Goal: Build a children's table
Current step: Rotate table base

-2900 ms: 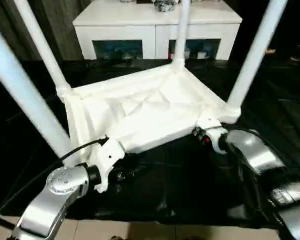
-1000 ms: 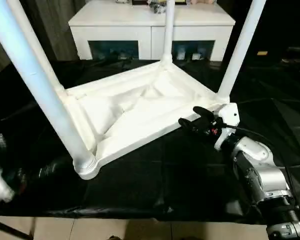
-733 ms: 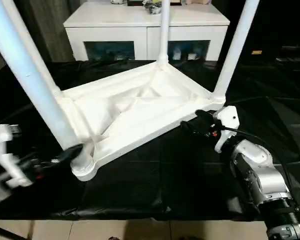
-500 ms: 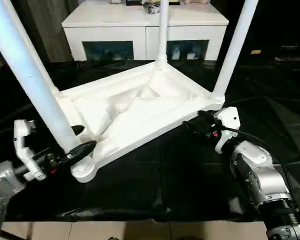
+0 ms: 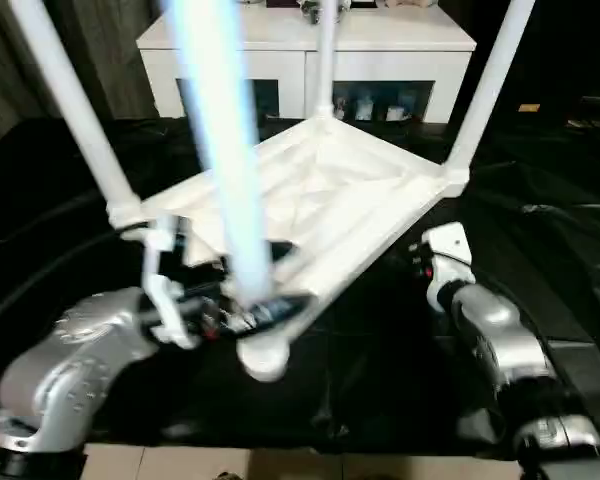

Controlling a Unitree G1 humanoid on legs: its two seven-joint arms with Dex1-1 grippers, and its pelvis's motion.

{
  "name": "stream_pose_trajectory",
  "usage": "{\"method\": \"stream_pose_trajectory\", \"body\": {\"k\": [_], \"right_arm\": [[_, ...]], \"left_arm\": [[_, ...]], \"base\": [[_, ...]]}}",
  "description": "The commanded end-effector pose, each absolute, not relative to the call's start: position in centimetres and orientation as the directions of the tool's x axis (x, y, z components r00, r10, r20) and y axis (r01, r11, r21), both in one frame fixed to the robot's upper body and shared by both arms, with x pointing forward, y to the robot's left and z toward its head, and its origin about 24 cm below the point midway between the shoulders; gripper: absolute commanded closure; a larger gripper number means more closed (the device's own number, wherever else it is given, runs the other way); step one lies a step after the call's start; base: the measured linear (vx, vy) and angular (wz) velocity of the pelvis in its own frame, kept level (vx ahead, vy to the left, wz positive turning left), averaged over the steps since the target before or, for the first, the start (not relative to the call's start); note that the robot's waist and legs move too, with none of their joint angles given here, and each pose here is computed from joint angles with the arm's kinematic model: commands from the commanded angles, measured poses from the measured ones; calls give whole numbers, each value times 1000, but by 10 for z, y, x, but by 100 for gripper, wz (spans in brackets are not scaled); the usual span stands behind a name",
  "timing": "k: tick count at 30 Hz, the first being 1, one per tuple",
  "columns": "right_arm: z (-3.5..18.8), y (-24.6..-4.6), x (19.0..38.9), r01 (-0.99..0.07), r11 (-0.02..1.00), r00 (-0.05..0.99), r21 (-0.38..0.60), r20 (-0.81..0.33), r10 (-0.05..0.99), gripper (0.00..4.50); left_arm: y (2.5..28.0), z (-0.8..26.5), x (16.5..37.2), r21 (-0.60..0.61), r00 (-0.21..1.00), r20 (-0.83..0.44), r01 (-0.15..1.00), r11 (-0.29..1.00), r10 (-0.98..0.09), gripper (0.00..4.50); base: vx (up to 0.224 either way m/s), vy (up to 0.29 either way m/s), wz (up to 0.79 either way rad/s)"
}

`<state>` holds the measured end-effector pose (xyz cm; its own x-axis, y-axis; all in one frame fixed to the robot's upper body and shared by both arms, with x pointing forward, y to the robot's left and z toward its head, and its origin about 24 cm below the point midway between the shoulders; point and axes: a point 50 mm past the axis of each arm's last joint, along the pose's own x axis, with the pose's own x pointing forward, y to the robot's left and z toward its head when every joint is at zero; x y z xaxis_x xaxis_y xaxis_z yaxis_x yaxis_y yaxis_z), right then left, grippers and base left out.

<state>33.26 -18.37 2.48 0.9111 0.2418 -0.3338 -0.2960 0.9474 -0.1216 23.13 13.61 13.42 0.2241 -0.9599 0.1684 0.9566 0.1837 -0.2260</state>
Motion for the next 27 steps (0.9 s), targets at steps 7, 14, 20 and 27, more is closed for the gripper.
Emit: {"method": "stream_pose_trajectory", "body": {"k": [7,14,20,27], "right_arm": [[21,-171,341,-378,918,871,-122,-382,308,131],[14,-146,337,-509,857,807,-75,-390,445,131],[10,-128,327,-631,774,728,-46,-377,572,131],[8,-119,319,-697,717,672,-15,-362,646,131]], "left_arm": [[99,141,228,-216,97,195,975,53,-976,4],[75,148,232,-193,31,225,981,-13,-974,4],[62,149,236,-175,19,227,984,-22,-974,4],[50,150,246,-140,35,221,990,4,-975,4]], "base": [[0,0,0],[0,0,0],[0,0,0],[0,0,0]]}}
